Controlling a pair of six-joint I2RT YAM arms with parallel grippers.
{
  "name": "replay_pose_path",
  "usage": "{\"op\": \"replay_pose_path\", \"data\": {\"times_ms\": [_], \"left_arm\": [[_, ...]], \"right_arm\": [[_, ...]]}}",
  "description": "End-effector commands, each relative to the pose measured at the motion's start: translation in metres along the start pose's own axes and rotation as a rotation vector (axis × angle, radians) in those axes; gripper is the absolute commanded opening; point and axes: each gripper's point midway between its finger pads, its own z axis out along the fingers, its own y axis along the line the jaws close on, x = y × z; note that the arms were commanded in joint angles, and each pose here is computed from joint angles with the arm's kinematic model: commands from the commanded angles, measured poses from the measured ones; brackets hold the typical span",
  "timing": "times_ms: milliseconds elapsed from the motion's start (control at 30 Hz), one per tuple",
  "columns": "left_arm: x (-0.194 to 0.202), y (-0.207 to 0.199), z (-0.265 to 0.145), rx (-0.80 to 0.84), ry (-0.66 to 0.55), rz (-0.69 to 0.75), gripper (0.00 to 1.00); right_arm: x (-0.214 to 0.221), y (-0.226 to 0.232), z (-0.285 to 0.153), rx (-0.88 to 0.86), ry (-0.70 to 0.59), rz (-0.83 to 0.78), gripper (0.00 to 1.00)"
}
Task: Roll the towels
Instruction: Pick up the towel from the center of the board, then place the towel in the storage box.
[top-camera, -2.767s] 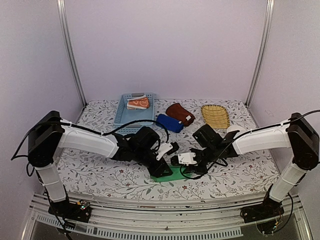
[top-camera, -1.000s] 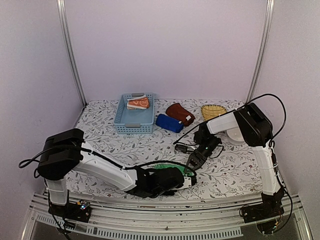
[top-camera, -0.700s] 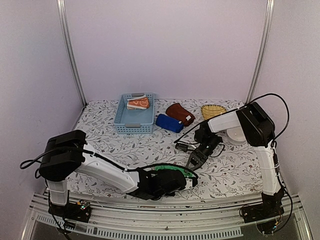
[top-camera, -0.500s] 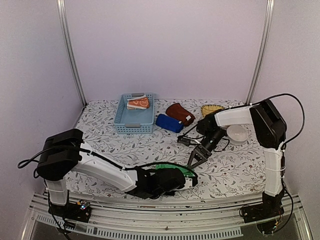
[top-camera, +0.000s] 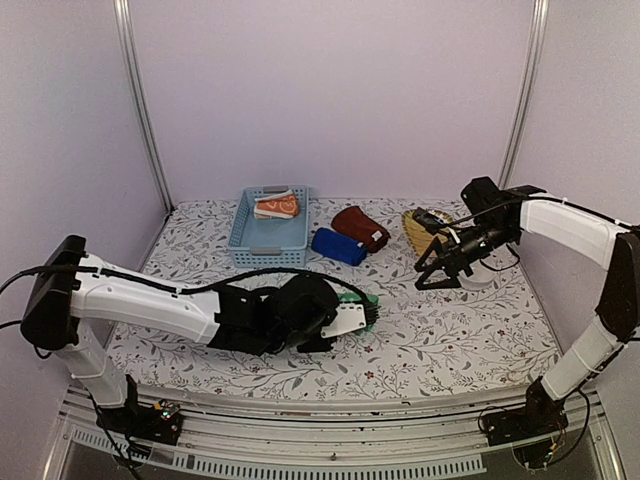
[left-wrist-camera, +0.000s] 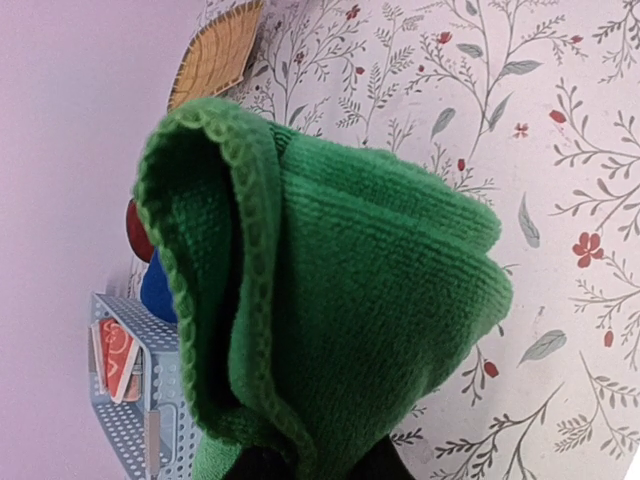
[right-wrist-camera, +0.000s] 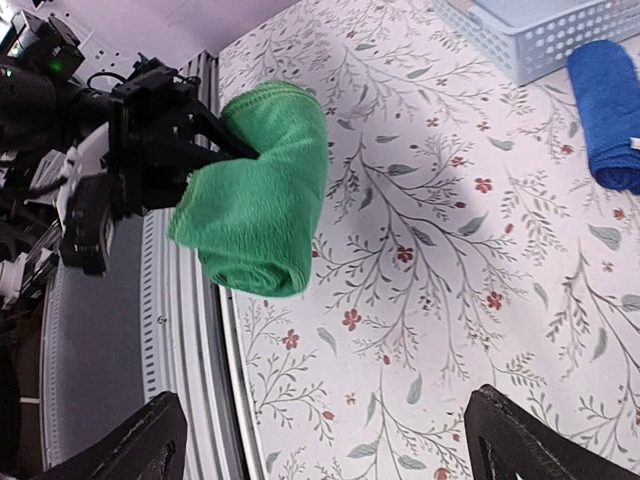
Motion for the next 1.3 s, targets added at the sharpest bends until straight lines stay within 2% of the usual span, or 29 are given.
{"op": "replay_pose_path", "data": {"times_ms": [0,133,467,667,800,933,1267], "left_arm": [[0.009,0.034,-0.008,-0.028,0.023,-0.032,0.06],[0.016,0.069,-0.013,-0.084,0.03,-0.057,0.06],[0.056,0.158,-0.01,-0.243,0.077,-0.111,0.04],[0.082,0.212,0.0,-0.272,0.018,-0.144,0.04],[0.108,0.228,0.018,-0.235,0.047,-0.104,0.02],[0.132,0.249,0.035,-0.201,0.052,-0.122,0.03],[0.178,0.28,0.078,-0.201,0.088,-0.121,0.02]], "right_arm": [[0.006,-0.012,-0.021,0.137,-0.111,-0.054,0.99],[0.013,-0.012,-0.03,0.222,-0.164,-0.105,0.99],[0.025,-0.026,-0.027,0.283,-0.142,-0.063,0.99],[0.028,-0.022,-0.026,0.287,-0.154,-0.087,0.99],[0.031,-0.024,-0.026,0.29,-0.149,-0.085,0.99],[0.033,-0.027,-0.025,0.296,-0.142,-0.085,0.99],[0.04,-0.038,-0.02,0.31,-0.125,-0.061,0.99]]}}
